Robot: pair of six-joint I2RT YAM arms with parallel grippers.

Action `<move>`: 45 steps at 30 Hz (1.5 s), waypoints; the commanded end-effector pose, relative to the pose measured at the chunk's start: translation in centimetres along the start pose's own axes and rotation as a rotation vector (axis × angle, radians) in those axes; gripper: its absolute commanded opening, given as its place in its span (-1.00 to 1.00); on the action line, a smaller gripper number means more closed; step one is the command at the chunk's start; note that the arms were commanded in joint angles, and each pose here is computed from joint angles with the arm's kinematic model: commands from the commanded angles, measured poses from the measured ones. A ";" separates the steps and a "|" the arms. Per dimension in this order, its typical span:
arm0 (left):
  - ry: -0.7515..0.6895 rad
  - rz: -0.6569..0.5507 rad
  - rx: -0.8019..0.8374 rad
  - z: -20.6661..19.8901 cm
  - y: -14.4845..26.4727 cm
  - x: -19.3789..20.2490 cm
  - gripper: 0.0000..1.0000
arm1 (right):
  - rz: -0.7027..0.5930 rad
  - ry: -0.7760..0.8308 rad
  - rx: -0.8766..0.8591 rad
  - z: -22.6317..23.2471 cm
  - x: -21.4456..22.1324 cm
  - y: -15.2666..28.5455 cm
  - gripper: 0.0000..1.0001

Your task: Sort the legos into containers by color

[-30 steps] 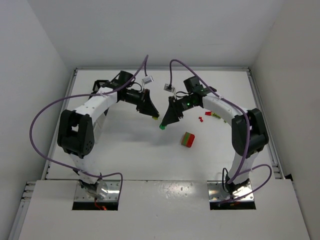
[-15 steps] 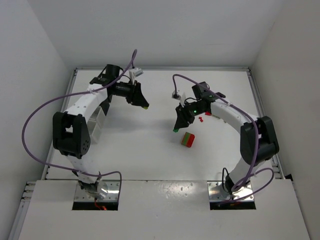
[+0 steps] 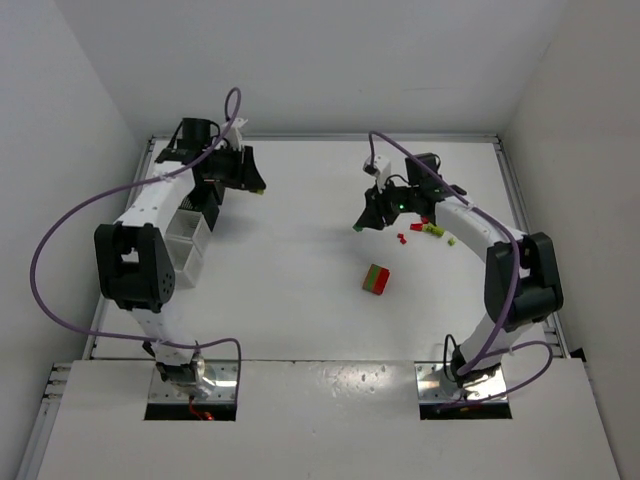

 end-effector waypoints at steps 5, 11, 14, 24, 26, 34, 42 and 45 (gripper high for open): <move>-0.027 -0.002 -0.189 5.3 2.6 -2.7 -0.89 | -0.088 0.054 -0.025 -0.9 -0.7 -0.9 -1.00; -0.025 0.024 -0.233 7.0 3.5 -2.6 -0.92 | -0.076 0.022 -0.029 -2.4 -1.1 -2.0 -1.00; -0.023 0.060 -0.238 7.1 4.1 -2.0 -0.94 | -0.073 0.022 -0.067 -2.3 -1.5 -2.3 -1.00; 0.063 0.094 -0.391 9.5 12.2 2.9 -0.94 | -0.105 0.017 -0.174 -1.0 -3.4 -2.8 -1.00; 0.076 0.121 -0.388 9.5 13.5 4.0 -0.94 | -0.133 0.013 -0.204 -0.2 -4.3 -3.1 -1.00; 0.048 0.188 -0.392 7.9 18.8 8.6 -0.92 | -0.149 0.009 -0.265 2.2 -6.5 -5.4 -1.00; 0.012 0.243 -0.334 6.3 19.0 11.3 -0.92 | -0.135 -0.025 -0.265 3.9 -7.6 -7.3 -1.00; 0.008 0.258 -0.319 6.3 18.8 12.0 -0.89 | -0.137 -0.024 -0.267 4.3 -7.7 -7.6 -1.00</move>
Point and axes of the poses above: each gripper's point midway between its finger pads, its own y axis back along the fingers, its own z axis along the line the jaws close on, x = y × z, the point moved 3 cm from there along y, back along the fingers, and after that the axes turned 7 degrees about -y, right-handed, at the moved point
